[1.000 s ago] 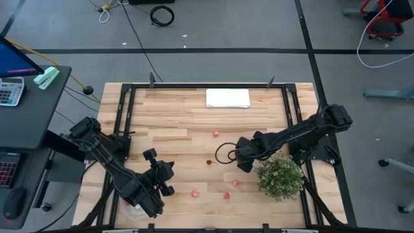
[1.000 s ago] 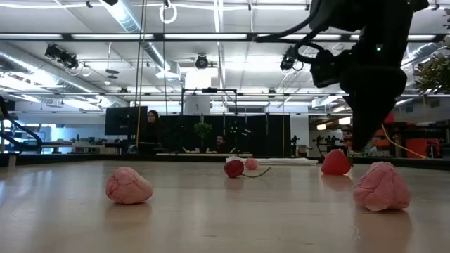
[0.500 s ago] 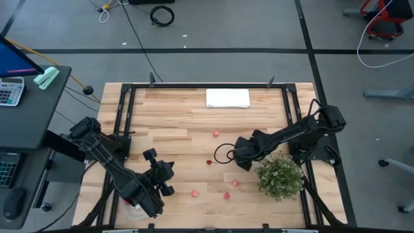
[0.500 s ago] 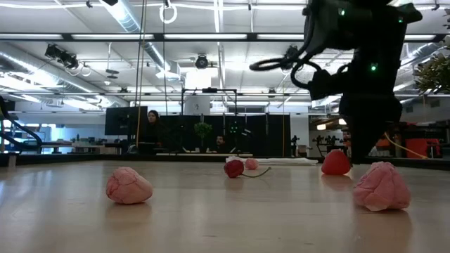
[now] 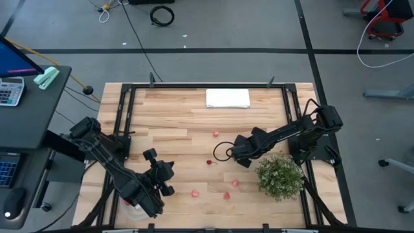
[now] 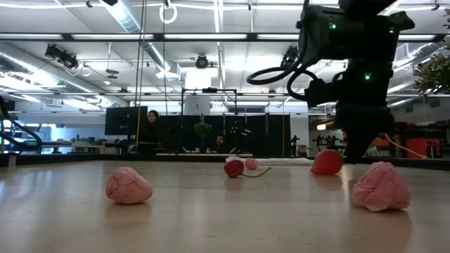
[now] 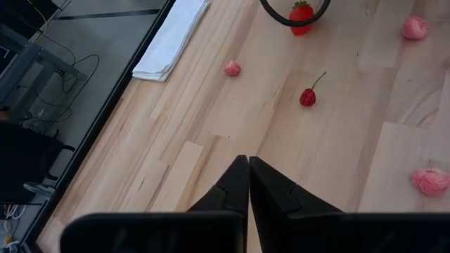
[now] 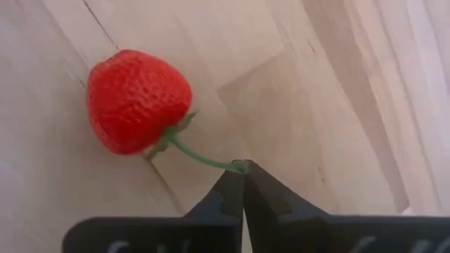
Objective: Pick and placing Produce into tupperware
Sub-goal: Put the strawberry into the transparent plastic container
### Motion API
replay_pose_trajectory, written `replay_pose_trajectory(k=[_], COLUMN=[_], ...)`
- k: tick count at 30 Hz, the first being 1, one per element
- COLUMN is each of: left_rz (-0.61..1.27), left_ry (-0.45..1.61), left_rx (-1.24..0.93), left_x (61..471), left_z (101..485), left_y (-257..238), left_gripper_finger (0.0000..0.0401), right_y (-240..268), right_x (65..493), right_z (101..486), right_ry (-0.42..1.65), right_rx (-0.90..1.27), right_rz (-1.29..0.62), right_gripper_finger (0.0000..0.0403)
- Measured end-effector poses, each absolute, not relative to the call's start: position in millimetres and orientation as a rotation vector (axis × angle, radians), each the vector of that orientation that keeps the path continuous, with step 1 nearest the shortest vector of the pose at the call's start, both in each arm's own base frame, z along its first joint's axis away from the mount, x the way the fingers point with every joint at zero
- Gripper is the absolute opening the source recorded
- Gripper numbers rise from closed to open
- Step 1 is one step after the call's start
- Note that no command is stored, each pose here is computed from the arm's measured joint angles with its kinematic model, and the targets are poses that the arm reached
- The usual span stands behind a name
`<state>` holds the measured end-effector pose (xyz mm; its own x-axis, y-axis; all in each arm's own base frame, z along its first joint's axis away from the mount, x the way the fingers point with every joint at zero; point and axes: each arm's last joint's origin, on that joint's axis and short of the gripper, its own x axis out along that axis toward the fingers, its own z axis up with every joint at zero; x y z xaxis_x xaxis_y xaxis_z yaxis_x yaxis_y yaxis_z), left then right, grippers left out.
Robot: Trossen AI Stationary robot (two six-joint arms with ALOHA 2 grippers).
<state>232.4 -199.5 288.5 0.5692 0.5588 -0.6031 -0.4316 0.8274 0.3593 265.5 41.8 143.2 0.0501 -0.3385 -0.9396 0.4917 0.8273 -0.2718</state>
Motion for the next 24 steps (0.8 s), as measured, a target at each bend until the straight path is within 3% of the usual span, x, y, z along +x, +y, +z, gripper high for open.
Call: replay_pose_trajectory(k=[10, 17, 24], left_rz=[0.585, 0.585, 0.582], left_ry=[0.769, 0.769, 0.762], left_rx=[0.179, 0.177, 0.165], left_x=[232.5, 232.6, 233.5], left_z=[288.4, 288.2, 288.2], left_y=[-199.6, -199.8, -200.6], left_gripper_finger=[0.0021, 0.0016, 0.0013], right_y=[56.3, 67.9, 75.0], right_x=[270.2, 260.5, 247.6], right_z=[148.8, 179.2, 209.2], right_ry=[1.275, 1.108, 1.065], right_rx=[0.151, 0.159, 0.118], right_rz=[-0.589, -0.601, -0.413], right_gripper_finger=[0.0003, 0.0002, 0.0017])
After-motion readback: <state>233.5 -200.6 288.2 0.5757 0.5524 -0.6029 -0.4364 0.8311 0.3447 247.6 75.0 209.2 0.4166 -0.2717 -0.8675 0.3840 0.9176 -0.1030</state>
